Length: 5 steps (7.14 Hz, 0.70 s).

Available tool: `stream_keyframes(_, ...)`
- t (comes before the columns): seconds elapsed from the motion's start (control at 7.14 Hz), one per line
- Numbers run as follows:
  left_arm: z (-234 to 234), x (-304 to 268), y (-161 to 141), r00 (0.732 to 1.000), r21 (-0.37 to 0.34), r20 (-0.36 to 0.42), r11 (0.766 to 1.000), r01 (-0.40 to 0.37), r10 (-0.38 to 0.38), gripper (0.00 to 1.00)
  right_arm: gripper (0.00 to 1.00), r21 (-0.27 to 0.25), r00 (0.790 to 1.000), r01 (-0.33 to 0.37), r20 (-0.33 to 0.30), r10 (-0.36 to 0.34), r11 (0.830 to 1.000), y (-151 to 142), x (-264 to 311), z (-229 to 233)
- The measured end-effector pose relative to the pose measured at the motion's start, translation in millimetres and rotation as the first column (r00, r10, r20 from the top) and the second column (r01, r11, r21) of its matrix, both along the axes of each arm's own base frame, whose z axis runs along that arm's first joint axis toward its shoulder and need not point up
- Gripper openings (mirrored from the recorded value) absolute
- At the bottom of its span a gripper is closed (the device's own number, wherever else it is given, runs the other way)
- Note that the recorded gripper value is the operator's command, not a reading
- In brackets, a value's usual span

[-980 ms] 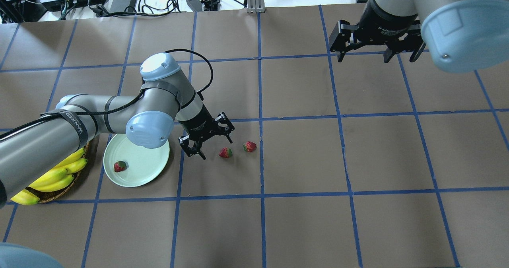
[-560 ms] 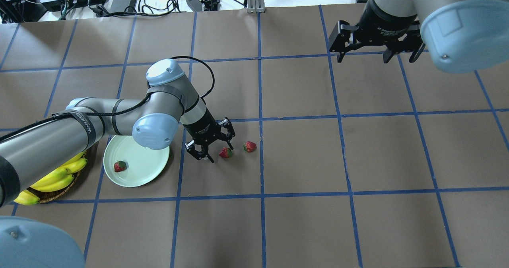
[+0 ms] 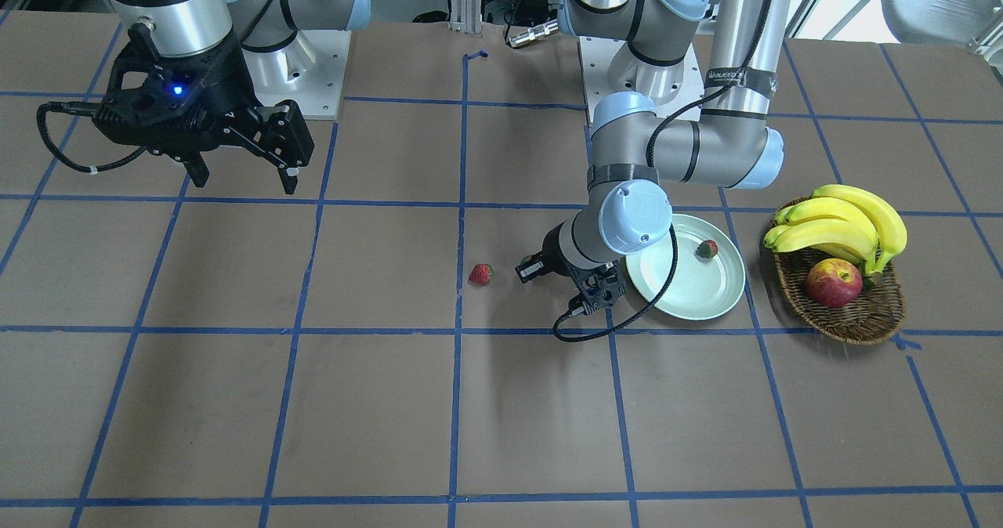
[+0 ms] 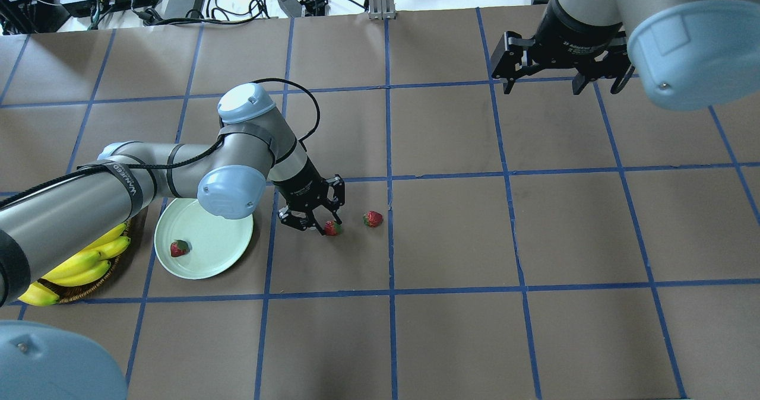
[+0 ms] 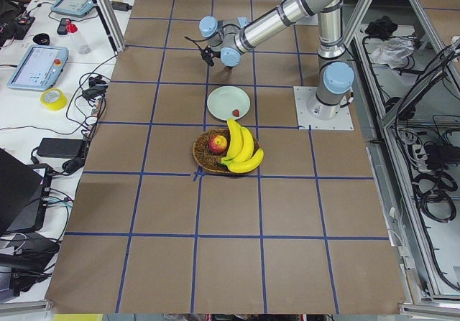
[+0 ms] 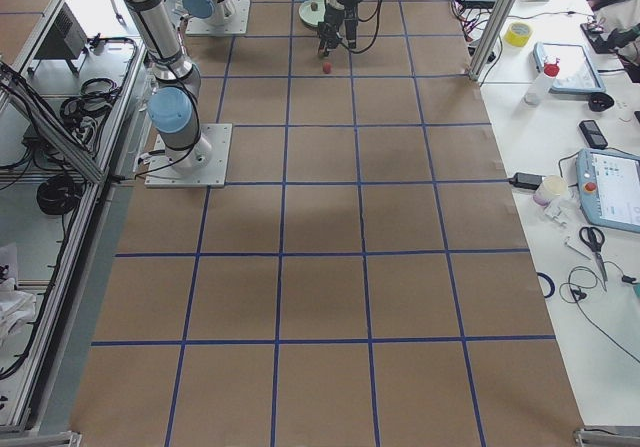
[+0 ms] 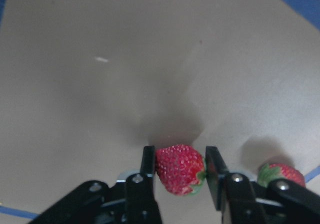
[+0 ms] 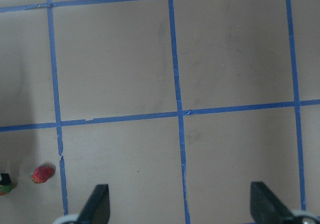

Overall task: Collect all strawberries into plate
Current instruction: 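Close the left gripper on a second strawberry and lift it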

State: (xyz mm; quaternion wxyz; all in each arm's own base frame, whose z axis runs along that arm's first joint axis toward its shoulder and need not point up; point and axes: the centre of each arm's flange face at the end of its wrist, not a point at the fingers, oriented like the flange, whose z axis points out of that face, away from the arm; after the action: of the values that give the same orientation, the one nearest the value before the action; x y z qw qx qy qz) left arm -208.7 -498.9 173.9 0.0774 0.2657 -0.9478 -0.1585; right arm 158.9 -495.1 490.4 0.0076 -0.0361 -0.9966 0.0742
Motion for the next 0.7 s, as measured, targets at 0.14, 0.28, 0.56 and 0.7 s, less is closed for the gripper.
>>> stream_keyframes(0.14, 12, 4, -8, 0.999, -0.033, 0.039, 0.999, 0.021, -0.020, 0.00, 1.00, 0.001, 1.000, 0.001, -0.002, -0.001, 1.000, 1, 0, 0)
stream_keyframes(0.28, 27, 7, -16, 0.996, -0.062, 0.079, 0.996, 0.056, -0.051, 0.00, 1.00, 0.003, 1.000, 0.003, -0.004, -0.003, 1.000, 1, -1, 0)
stream_keyframes(0.56, 57, 20, -26, 0.974, -0.061, 0.147, 0.981, 0.185, -0.175, 0.00, 1.00, 0.007, 1.000, 0.005, -0.007, -0.005, 1.000, 0, -2, -2)
stream_keyframes(0.7, 69, 31, -30, 0.949, -0.036, 0.170, 0.960, 0.277, -0.267, 0.00, 1.00, 0.008, 1.000, 0.005, -0.007, -0.005, 1.000, -1, -2, -3)
